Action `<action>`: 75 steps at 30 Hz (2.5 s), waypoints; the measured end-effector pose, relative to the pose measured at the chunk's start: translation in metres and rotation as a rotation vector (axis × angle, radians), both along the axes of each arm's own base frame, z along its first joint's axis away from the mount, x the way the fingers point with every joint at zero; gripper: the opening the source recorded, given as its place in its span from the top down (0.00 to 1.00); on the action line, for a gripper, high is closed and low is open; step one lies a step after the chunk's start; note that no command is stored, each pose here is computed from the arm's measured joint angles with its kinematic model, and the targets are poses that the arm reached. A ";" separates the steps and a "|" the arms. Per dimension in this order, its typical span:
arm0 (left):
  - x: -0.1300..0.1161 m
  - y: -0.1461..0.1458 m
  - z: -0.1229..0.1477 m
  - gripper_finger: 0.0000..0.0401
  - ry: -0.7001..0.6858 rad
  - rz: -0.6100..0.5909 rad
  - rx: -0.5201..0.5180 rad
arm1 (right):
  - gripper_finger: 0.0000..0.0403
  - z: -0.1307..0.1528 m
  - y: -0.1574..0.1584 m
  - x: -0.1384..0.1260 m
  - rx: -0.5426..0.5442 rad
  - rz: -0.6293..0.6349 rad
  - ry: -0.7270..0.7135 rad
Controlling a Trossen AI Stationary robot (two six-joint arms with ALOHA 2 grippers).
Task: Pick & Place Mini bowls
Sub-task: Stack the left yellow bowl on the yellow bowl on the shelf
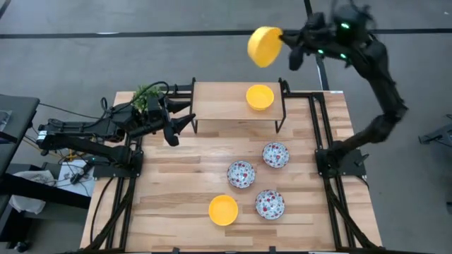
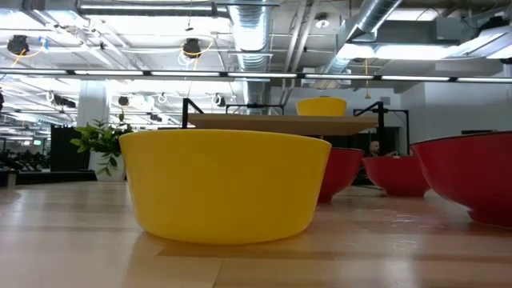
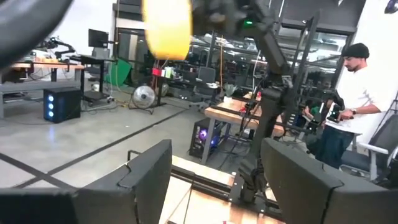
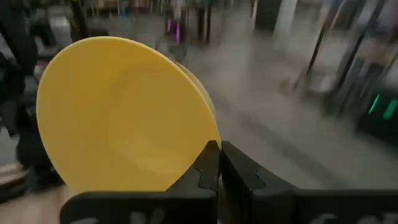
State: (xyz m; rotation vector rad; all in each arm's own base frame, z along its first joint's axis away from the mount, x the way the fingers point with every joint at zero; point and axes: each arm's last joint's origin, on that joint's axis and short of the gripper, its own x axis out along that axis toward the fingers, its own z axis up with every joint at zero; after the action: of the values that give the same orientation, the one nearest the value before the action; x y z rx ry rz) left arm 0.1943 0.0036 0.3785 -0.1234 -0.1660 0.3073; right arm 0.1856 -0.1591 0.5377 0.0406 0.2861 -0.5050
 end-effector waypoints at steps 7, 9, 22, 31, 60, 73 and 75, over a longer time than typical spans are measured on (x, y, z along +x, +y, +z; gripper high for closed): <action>0.000 0.000 0.000 0.39 0.000 0.009 -0.001 | 1.00 -0.045 -0.055 0.007 0.398 -0.015 0.151; 0.000 0.001 0.000 0.39 0.000 0.029 -0.004 | 1.00 -0.059 -0.064 0.007 0.491 -0.030 0.206; -0.001 0.002 0.000 0.39 0.002 0.053 -0.004 | 1.00 -0.116 -0.082 0.034 0.757 -0.041 0.511; 0.000 0.001 -0.006 0.39 0.023 0.053 -0.004 | 1.00 -0.136 -0.086 0.057 0.760 -0.041 0.602; 0.002 0.001 -0.012 0.39 0.036 0.051 -0.019 | 1.00 -0.173 -0.100 0.053 0.791 -0.110 0.724; 0.002 0.001 -0.012 0.39 0.037 0.050 -0.019 | 1.00 -0.173 -0.100 0.054 0.789 -0.103 0.716; 0.002 0.001 -0.012 0.39 0.037 0.051 -0.019 | 1.00 -0.173 -0.100 0.055 0.795 -0.095 0.711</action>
State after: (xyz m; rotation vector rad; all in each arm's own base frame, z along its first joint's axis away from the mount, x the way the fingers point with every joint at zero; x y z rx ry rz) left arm 0.1960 0.0050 0.3664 -0.1324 -0.1301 0.3614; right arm 0.2401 -0.2590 0.3650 0.6589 1.1747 -0.4594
